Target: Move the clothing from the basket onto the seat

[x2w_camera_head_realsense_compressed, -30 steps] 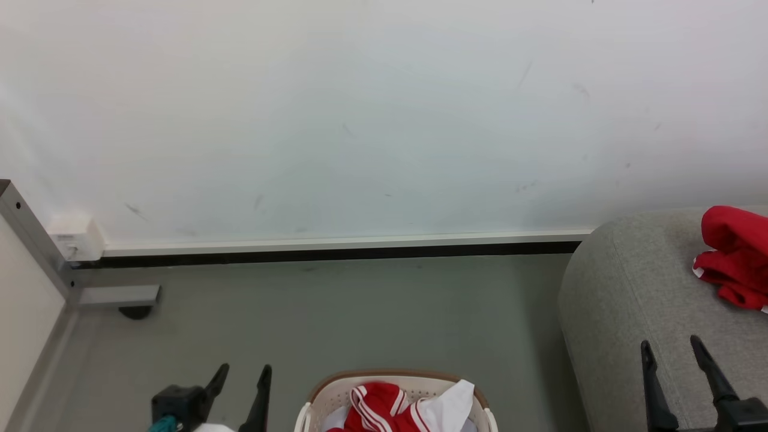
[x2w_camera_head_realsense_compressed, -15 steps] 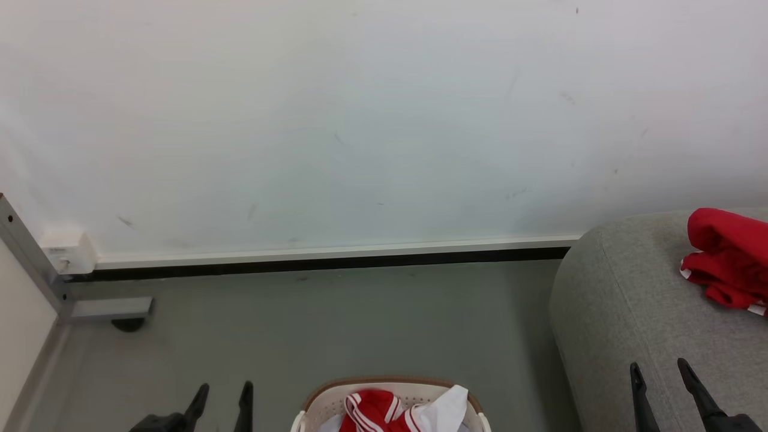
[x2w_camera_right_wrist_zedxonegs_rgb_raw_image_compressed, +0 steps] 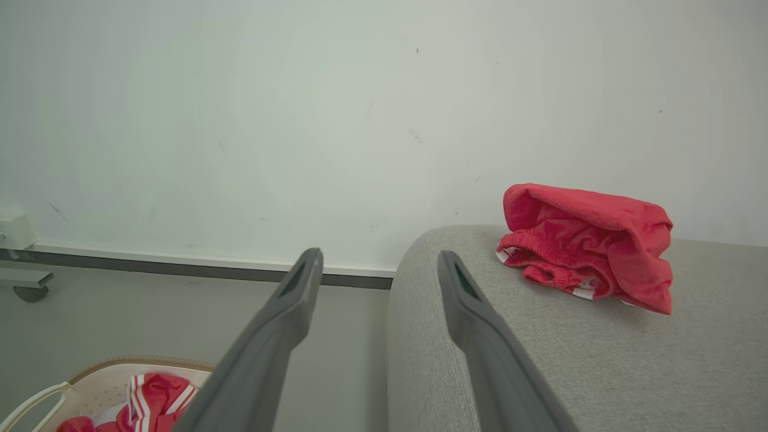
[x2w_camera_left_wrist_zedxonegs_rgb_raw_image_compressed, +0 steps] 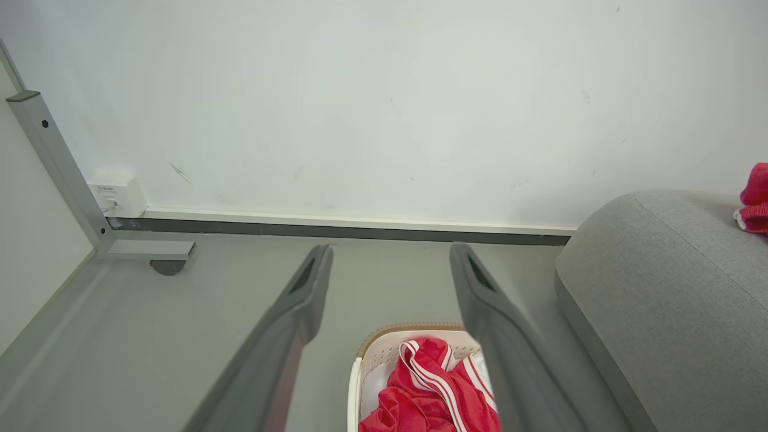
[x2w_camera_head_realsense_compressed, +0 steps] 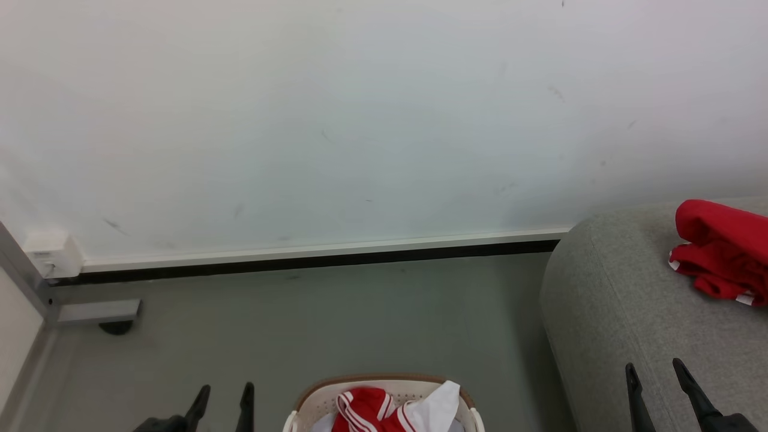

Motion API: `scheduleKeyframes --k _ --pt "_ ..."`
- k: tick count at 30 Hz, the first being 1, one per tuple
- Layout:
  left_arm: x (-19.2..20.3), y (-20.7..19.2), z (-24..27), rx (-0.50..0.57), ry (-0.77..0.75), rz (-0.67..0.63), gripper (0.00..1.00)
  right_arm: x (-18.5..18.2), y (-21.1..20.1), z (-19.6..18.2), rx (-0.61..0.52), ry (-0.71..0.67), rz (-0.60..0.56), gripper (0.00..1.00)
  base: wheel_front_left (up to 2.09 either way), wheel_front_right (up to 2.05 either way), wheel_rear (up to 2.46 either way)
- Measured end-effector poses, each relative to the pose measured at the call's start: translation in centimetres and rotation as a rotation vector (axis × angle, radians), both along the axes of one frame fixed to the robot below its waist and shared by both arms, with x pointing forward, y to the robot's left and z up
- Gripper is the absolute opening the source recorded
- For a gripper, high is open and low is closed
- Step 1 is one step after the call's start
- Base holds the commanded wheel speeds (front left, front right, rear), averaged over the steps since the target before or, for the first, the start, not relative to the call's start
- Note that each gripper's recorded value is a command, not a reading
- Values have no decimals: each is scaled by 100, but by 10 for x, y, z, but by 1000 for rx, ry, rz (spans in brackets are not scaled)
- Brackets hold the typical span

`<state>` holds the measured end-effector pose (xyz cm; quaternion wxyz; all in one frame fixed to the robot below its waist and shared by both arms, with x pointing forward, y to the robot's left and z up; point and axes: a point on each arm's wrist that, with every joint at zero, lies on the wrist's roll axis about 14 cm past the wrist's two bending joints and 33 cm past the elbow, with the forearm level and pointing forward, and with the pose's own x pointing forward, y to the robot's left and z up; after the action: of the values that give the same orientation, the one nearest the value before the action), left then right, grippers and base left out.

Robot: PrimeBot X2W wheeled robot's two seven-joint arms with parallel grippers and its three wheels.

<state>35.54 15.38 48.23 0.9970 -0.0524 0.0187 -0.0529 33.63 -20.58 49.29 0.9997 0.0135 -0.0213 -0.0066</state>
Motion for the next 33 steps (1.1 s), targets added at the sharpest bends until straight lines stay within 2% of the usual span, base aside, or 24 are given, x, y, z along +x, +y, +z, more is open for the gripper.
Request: scheduleKeyframes --k 9,21,28,33 --pt "11 -21 -10 2 29 -65 100 2 -7 10 -3 -27 -22 100 0 0 0" --pt "41 -94 -42 29 125 -282 100 -11 -45 43 -40 -120 -140 100 0 0 0" --pt "63 -137 -79 82 254 -402 100 -18 -67 63 -77 -161 -214 100 0 0 0" --pt "81 -158 -118 168 378 -488 100 -12 -76 61 -86 -142 -243 100 0 0 0"
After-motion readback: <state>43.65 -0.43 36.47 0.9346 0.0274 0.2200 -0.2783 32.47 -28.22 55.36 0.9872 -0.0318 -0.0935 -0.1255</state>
